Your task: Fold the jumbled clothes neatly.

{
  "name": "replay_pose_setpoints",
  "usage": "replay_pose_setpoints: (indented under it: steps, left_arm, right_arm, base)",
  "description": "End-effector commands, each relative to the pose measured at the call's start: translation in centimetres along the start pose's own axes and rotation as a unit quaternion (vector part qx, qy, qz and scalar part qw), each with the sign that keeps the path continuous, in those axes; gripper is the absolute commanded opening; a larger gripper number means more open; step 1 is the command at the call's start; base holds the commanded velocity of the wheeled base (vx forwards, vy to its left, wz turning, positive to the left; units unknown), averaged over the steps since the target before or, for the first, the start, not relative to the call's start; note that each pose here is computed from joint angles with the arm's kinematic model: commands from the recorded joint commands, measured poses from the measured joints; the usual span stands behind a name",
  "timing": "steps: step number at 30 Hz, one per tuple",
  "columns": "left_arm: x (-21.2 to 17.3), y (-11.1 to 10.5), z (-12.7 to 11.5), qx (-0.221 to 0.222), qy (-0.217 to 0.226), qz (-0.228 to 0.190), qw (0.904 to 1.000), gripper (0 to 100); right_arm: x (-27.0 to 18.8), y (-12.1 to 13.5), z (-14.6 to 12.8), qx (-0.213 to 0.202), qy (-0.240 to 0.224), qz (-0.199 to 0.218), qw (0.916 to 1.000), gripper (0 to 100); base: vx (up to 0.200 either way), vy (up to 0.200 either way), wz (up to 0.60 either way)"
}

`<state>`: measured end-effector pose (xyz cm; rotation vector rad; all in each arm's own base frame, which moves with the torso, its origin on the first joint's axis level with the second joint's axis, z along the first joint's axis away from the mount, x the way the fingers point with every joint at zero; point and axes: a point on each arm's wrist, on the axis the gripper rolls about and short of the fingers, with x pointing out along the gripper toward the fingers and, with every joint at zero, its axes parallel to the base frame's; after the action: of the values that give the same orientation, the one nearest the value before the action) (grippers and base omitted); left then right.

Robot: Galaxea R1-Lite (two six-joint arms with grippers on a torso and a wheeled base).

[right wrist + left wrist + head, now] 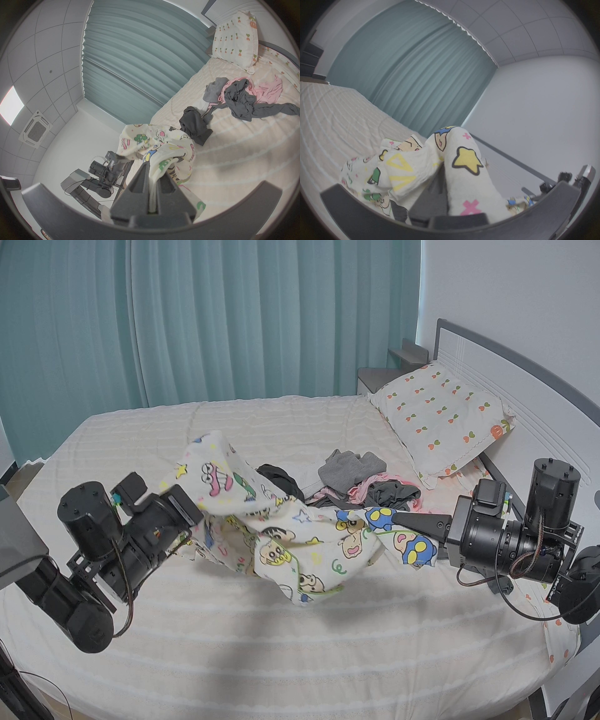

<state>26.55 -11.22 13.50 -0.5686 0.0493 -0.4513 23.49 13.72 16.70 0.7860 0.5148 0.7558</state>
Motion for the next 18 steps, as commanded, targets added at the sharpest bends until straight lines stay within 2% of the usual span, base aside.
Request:
replay_pose_setpoints:
  steps: [1, 5, 9, 10, 11, 14, 18]
  left_arm:
    - [-1.5, 0.0, -5.1, -0.012, 0.136, -0.021, 0.9904, 0]
    - [-1.0, 1.0, -7.7, -0.016, 0.182, -0.007, 0.9831, 0]
    - [-0.6, 1.9, -9.6, -0.018, 0.212, 0.008, 0.9770, 0]
    - [-0.6, 2.1, -10.3, -0.018, 0.224, 0.011, 0.9744, 100]
    - [-0.6, 2.1, -10.3, -0.018, 0.224, 0.011, 0.9744, 100]
    - [-0.6, 2.5, -12.3, -0.015, 0.254, 0.021, 0.9668, 100]
    - [-0.3, 3.1, -13.3, -0.014, 0.266, 0.028, 0.9636, 100]
  right_arm:
    - [-0.7, 0.2, 0.2, -0.004, -0.009, 0.001, 0.9999, 0]
    - [-2.1, 1.9, 0.8, -0.016, -0.033, 0.033, 0.9988, 0]
    - [-2.4, 1.8, 0.2, -0.014, -0.023, 0.030, 0.9992, 0]
    - [-2.3, 1.4, 0.0, -0.011, -0.020, 0.025, 0.9994, 0]
    - [-2.3, 1.4, 0.0, -0.011, -0.020, 0.025, 0.9994, 0]
    - [-1.8, 0.0, -0.9, 0.001, -0.001, 0.002, 1.0000, 0]
    - [-1.3, -1.2, -1.8, 0.000, 0.001, 0.002, 1.0000, 0]
  base:
    - [0.000, 0.000, 0.00]
    - [0.000, 0.000, 0.00]
    - [0.000, 0.000, 0.00]
    - [0.000, 0.000, 0.00]
    - [0.000, 0.000, 0.00]
    - [0.000, 0.000, 0.00]
    - [0.000, 0.000, 0.00]
